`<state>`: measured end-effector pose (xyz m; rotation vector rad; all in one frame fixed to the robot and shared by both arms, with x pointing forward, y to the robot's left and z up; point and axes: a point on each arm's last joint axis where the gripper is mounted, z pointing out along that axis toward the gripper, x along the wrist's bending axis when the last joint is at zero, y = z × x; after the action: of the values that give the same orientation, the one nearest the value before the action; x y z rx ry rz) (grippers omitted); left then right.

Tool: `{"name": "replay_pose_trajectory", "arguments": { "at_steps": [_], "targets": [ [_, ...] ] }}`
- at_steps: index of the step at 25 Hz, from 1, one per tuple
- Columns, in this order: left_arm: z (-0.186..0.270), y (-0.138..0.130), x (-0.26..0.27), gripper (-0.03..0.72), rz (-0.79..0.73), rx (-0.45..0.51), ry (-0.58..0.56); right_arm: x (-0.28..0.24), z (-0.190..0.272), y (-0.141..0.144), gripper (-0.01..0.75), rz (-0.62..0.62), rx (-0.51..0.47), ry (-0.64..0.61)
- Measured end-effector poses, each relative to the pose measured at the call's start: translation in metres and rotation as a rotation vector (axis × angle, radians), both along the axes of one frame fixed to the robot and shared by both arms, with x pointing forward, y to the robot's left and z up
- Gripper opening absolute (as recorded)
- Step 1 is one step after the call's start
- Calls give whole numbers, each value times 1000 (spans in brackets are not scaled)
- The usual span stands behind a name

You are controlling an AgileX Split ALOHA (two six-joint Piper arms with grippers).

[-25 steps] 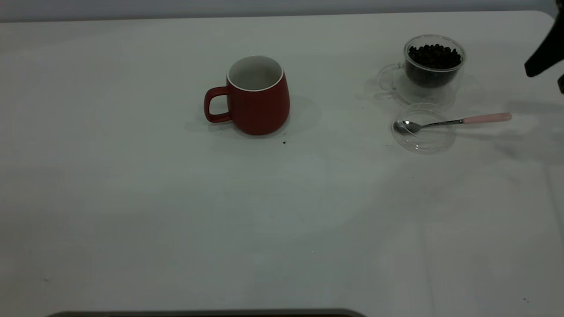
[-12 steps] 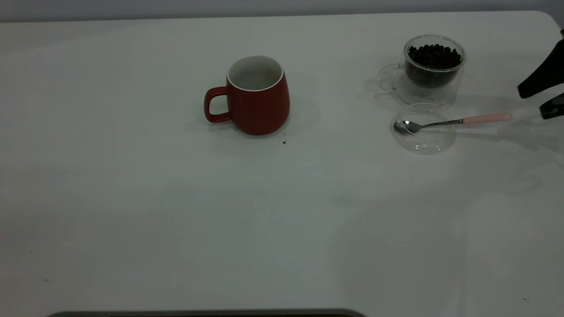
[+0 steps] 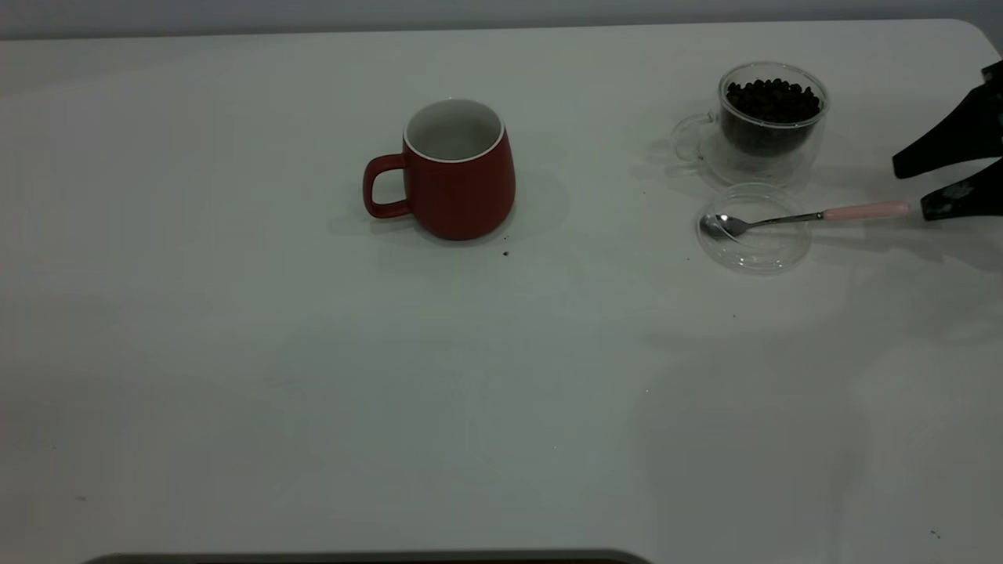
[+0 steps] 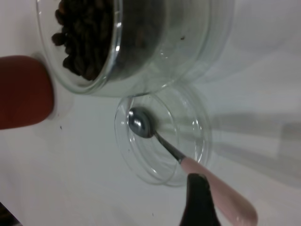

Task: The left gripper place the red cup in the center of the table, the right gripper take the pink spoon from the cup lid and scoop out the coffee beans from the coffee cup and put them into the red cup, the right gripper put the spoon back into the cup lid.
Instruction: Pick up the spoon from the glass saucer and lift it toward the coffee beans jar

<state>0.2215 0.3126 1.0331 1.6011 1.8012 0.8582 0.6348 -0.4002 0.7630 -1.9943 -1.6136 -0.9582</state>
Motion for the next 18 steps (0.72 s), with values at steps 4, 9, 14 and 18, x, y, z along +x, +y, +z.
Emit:
{"name": "replay_pose_trajectory", "arguments": {
  "at_steps": [4, 9, 14, 18],
  "targets": [
    [0, 0, 0, 538, 0, 0, 0, -2, -9, 3, 583, 7, 37, 3],
    [0, 0, 0, 538, 0, 0, 0, -2, -8, 4, 581, 9, 55, -5],
    [0, 0, 0, 538, 0, 0, 0, -2, -8, 5, 582, 16, 67, -4],
    [0, 0, 0, 538, 0, 0, 0, -6, -18, 9, 582, 24, 93, 23]
  ]
}}
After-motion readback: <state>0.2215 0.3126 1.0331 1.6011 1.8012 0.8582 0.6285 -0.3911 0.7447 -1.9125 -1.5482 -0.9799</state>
